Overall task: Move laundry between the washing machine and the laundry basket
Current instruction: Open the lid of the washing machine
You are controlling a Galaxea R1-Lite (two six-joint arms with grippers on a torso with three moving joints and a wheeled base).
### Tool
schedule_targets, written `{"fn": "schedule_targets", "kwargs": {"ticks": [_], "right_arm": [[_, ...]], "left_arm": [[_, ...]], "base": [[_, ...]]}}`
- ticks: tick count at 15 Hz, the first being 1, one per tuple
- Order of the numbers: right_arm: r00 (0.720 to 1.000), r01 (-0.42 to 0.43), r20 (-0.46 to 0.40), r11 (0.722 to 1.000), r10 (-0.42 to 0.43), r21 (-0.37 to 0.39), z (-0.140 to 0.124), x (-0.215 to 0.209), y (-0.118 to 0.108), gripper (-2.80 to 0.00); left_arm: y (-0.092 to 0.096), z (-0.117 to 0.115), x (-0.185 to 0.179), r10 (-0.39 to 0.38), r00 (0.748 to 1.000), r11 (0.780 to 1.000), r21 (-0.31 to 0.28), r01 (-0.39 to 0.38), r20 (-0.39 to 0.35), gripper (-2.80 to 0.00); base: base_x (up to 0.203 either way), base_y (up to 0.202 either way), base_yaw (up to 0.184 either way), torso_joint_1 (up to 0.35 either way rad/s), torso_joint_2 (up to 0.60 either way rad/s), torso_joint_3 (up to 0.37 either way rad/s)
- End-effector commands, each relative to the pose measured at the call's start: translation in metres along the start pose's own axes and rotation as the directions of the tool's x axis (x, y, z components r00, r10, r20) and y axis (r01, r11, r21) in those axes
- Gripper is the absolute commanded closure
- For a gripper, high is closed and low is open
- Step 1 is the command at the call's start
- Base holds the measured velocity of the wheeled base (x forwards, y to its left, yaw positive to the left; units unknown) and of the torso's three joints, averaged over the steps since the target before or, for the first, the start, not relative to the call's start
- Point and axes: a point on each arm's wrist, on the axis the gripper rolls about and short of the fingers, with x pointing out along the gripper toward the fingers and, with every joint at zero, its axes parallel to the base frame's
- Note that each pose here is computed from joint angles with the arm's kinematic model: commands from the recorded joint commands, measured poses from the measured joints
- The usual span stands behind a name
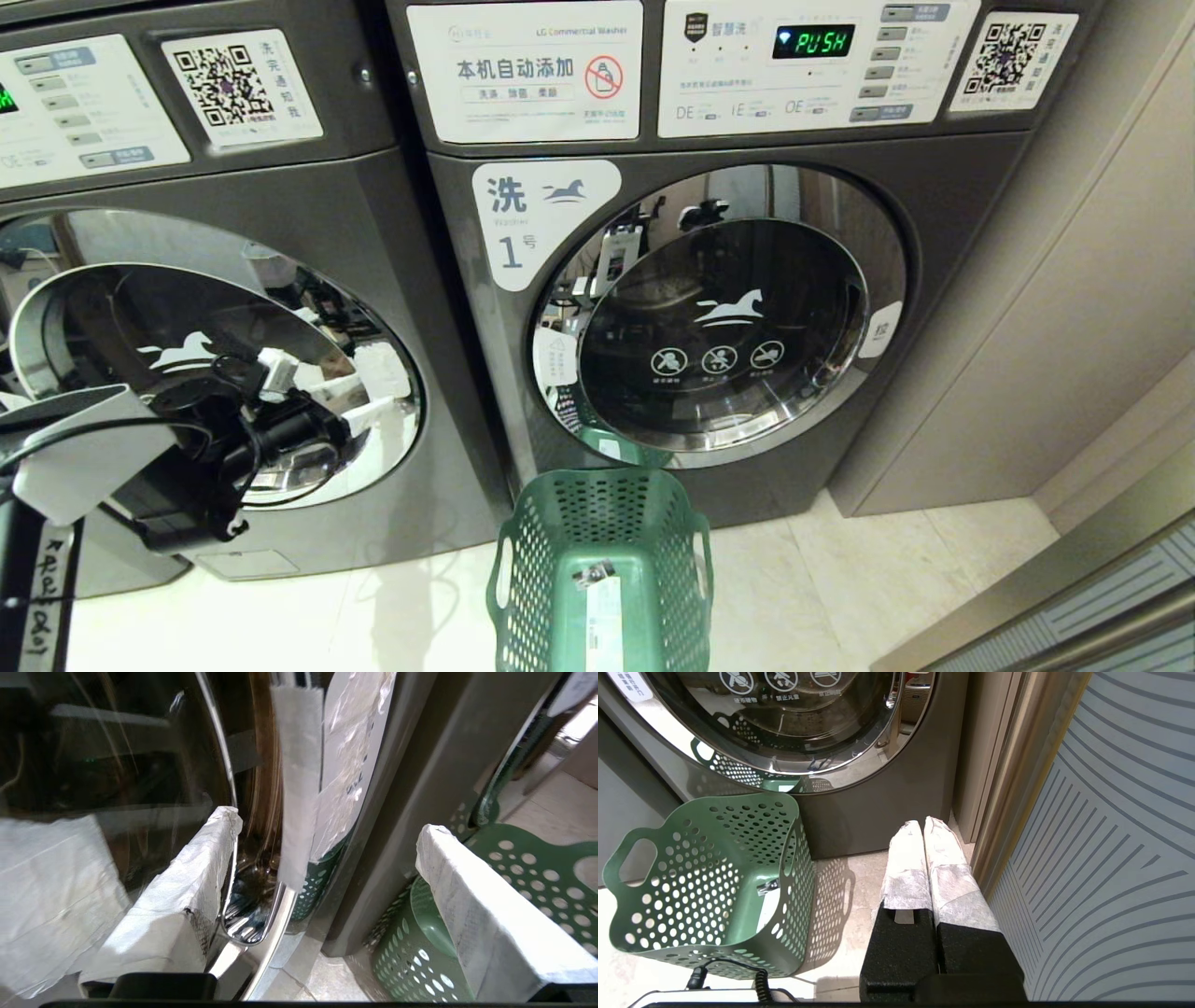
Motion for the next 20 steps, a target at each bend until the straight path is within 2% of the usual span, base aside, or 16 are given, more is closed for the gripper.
{"fn": "schedule_targets", "kwargs": {"ticks": [1,5,9,12,17,20], "right_arm": [[1.000,0.000,0.000,1.000,0.000,0.000,0.000,0.000,0.000,0.00],[1.000,0.000,-0.001,1.000,0.000,0.000,0.000,0.000,0.000,0.00],[1.000,0.000,0.000,1.000,0.000,0.000,0.000,0.000,0.000,0.00],[1.000,0.000,0.000,1.000,0.000,0.000,0.000,0.000,0.000,0.00],[1.000,0.000,-0.001,1.000,0.000,0.000,0.000,0.000,0.000,0.00],[1.000,0.000,0.000,1.000,0.000,0.000,0.000,0.000,0.000,0.00]], "left_arm": [[0.005,-0.003,-0.001,-0.052,0.999,0.999,-0.002,0.052,0.011,-2.80],[0.013,0.008,0.013,-0.076,0.995,0.997,-0.024,0.077,0.058,-2.80],[0.009,0.010,0.019,-0.111,0.992,0.993,-0.023,0.112,0.063,-2.80],[0.005,0.008,0.020,-0.119,0.991,0.993,-0.001,0.119,0.059,-2.80],[0.002,0.009,0.021,-0.125,0.990,0.990,0.077,0.120,0.068,-2.80],[-0.001,0.009,0.021,-0.132,0.988,0.988,0.085,0.125,0.076,-2.80]], "base": [[0.000,0.000,0.000,0.000,0.00,0.000],[0.000,0.000,0.000,0.000,0.00,0.000],[0.000,0.000,0.000,0.000,0.00,0.000],[0.000,0.000,0.000,0.000,0.00,0.000],[0.000,0.000,0.000,0.000,0.00,0.000],[0.000,0.000,0.000,0.000,0.00,0.000]]}}
